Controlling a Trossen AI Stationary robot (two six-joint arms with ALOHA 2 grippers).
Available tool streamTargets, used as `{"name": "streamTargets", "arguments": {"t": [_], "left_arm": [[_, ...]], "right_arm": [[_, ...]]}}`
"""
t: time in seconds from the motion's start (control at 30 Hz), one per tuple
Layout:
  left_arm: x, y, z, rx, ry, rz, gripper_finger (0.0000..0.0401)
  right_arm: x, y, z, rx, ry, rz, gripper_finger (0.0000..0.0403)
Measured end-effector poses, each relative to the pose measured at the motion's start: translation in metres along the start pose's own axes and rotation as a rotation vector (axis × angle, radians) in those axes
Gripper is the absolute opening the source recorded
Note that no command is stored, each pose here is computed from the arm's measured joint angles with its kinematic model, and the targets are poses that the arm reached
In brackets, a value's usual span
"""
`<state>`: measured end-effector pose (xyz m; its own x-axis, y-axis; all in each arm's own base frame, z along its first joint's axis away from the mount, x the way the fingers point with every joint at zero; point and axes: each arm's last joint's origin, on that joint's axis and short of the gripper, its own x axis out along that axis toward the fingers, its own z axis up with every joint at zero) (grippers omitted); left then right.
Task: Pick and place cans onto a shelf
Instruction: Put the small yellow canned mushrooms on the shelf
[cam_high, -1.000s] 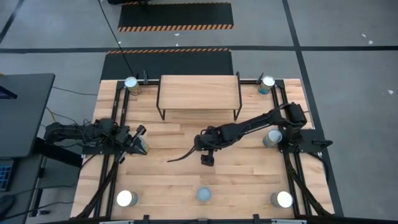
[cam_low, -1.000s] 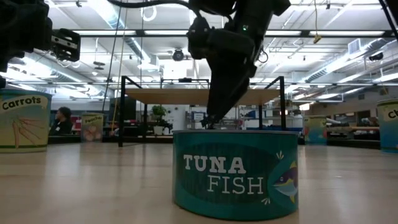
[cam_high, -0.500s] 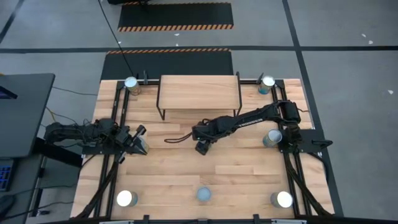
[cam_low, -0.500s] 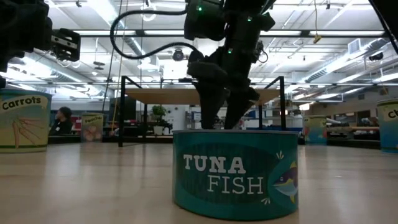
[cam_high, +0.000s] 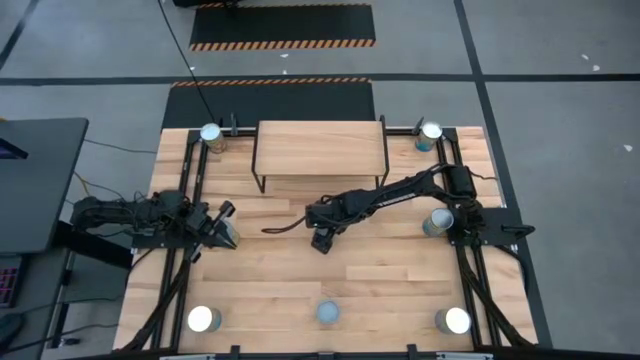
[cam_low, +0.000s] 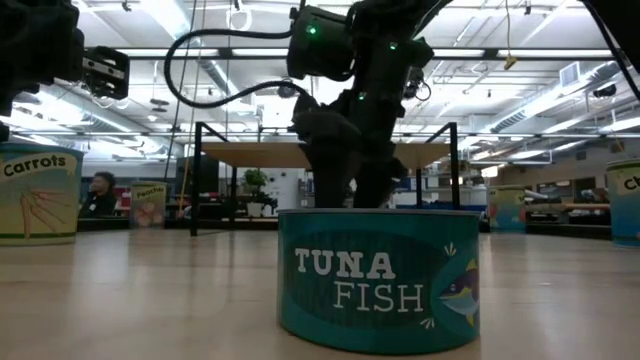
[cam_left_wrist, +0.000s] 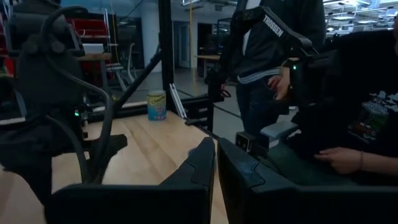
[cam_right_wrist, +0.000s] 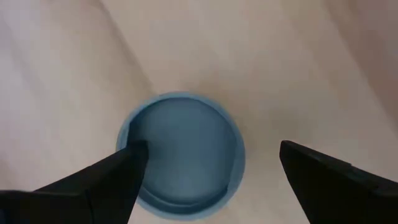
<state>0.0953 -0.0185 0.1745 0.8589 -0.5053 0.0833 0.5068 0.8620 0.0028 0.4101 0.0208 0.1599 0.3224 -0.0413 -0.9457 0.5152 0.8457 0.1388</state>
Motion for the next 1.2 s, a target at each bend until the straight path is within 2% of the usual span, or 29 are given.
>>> {"name": "streamTargets", "arguments": {"t": [0.17, 0.4, 0.57, 0.67, 0.73, 0.8, 0.9, 1.0, 1.07, 1.2], "left_arm": [[0.000, 0.000, 0.000, -0.002, 0.003, 0.004, 0.0027], [0.000, 0.000, 0.000, -0.001, 0.002, 0.004, 0.0027], [0.000, 0.000, 0.000, -0.003, 0.005, 0.007, 0.0027], [0.000, 0.000, 0.000, -0.002, 0.004, 0.007, 0.0027], [0.000, 0.000, 0.000, -0.001, 0.002, 0.007, 0.0027], [0.000, 0.000, 0.000, -0.002, 0.003, 0.008, 0.0027], [0.000, 0.000, 0.000, -0.002, 0.003, 0.007, 0.0027], [0.000, 0.000, 0.000, -0.002, 0.003, 0.007, 0.0027], [0.000, 0.000, 0.000, -0.002, 0.003, 0.007, 0.0027], [0.000, 0.000, 0.000, -0.002, 0.003, 0.008, 0.0027]], "right_arm": [[0.000, 0.003, 0.001, -0.030, -0.001, 0.042, 0.0375], [-0.005, -0.004, -0.001, -0.022, 0.039, 0.012, 0.0355], [-0.007, -0.016, 0.002, 0.075, 0.070, -0.018, 0.0307], [-0.006, -0.026, 0.022, 0.133, 0.000, 0.077, 0.0269], [-0.008, -0.033, 0.029, 0.187, 0.012, 0.133, 0.0243], [-0.007, -0.040, 0.029, 0.203, 0.041, 0.129, 0.0220], [-0.007, -0.035, 0.022, 0.159, 0.089, 0.119, 0.0195], [-0.007, -0.029, 0.023, 0.060, 0.045, 0.145, 0.0185], [-0.007, -0.028, 0.030, 0.052, -0.002, 0.188, 0.0183], [-0.013, -0.029, 0.031, 0.048, 0.040, 0.199, 0.0183]]}}
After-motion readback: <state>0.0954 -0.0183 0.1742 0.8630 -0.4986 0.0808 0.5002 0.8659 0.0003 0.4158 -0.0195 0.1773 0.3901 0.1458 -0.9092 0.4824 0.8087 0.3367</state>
